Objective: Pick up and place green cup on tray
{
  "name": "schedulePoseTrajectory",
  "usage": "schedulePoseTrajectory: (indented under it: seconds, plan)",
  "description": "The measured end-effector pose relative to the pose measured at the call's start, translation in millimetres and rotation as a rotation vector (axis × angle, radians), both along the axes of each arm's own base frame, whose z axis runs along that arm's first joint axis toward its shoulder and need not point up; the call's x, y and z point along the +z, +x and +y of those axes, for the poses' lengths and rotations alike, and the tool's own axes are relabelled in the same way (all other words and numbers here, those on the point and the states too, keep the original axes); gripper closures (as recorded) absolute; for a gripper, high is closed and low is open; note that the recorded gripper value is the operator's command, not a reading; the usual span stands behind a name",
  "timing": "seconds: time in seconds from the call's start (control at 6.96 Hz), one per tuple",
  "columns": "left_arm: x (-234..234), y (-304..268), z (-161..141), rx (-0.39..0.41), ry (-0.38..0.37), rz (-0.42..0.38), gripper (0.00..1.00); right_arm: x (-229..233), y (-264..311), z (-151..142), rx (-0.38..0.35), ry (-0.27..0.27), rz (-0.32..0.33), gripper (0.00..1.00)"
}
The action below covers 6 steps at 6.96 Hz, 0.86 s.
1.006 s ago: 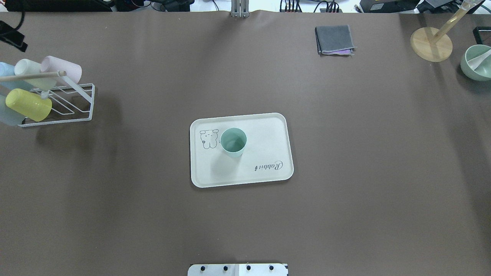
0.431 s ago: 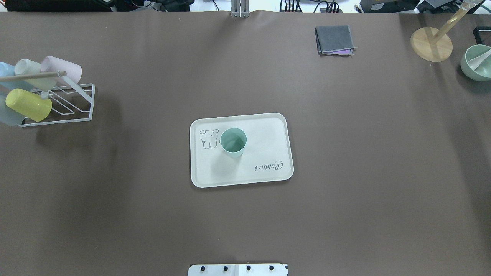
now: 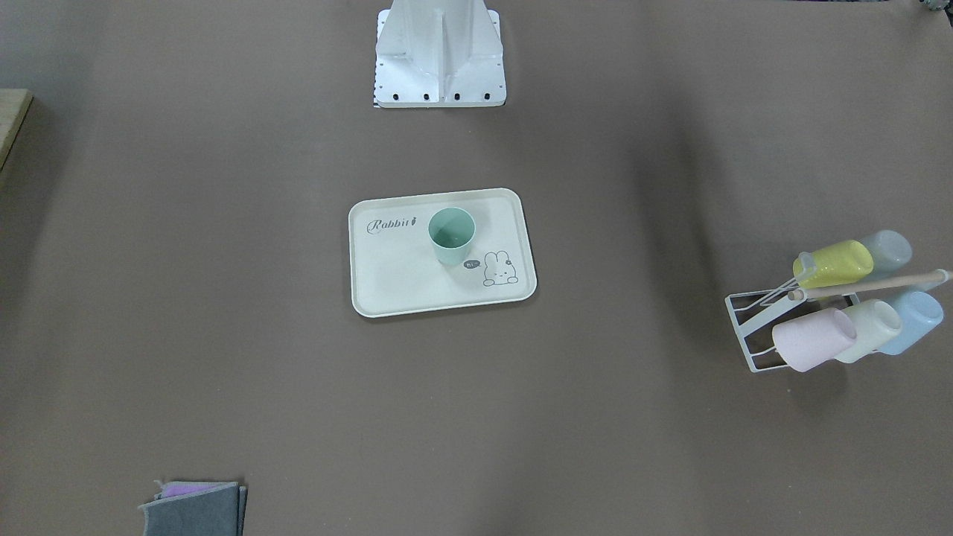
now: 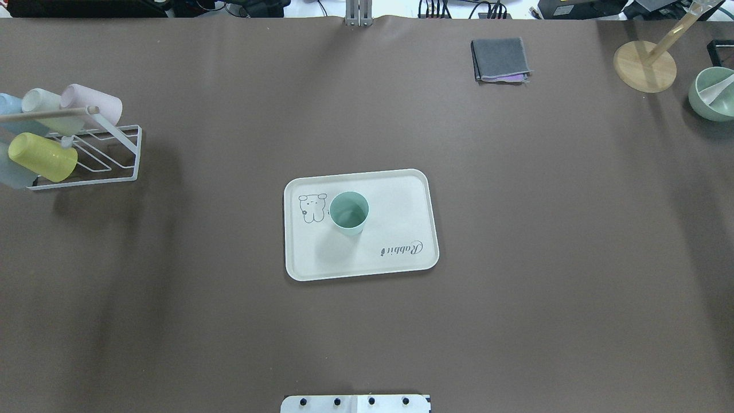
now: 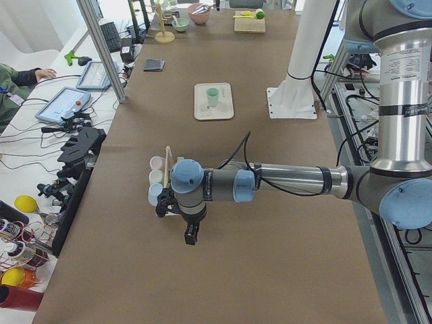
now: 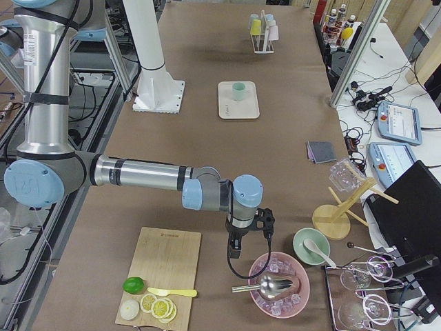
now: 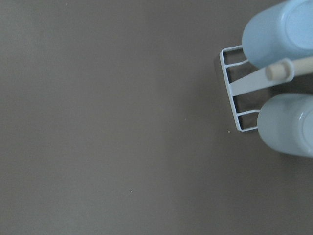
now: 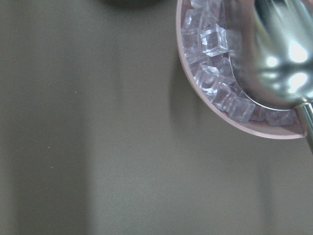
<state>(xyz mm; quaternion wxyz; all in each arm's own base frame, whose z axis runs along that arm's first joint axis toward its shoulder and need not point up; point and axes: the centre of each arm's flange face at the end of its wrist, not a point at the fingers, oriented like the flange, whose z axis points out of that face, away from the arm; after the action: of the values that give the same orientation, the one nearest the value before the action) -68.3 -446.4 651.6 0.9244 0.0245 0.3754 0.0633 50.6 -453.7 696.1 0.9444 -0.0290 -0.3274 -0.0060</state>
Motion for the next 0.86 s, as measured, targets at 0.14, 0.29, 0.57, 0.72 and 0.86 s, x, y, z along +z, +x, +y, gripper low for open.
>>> schedulePoseTrajectory:
  seconds: [0.14, 0.29, 0.57, 0.72, 0.86]
  plan:
    - [8.8, -3.6, 7.0, -0.002, -0.012, 0.0, 0.01, -0.1, 0.0, 0.0, 0.0, 0.001, 0.0, 0.0]
    - [16.5, -5.2, 9.3, -0.003, -0.024, -0.001, 0.01, 0.3, 0.0, 0.1, 0.0, 0.0, 0.0, 0.0]
    - [20.7, -5.9, 7.6, -0.004, -0.031, -0.001, 0.01, 1.1, 0.1, 0.2, 0.0, -0.002, 0.001, 0.0]
    - [17.6, -6.1, 7.0, -0.001, -0.022, -0.002, 0.01, 1.1, 0.1, 0.2, 0.0, -0.002, 0.002, 0.0]
    - [11.3, -6.1, 6.6, 0.002, -0.006, -0.002, 0.01, 1.6, 0.2, 0.4, 0.0, -0.002, 0.002, 0.0]
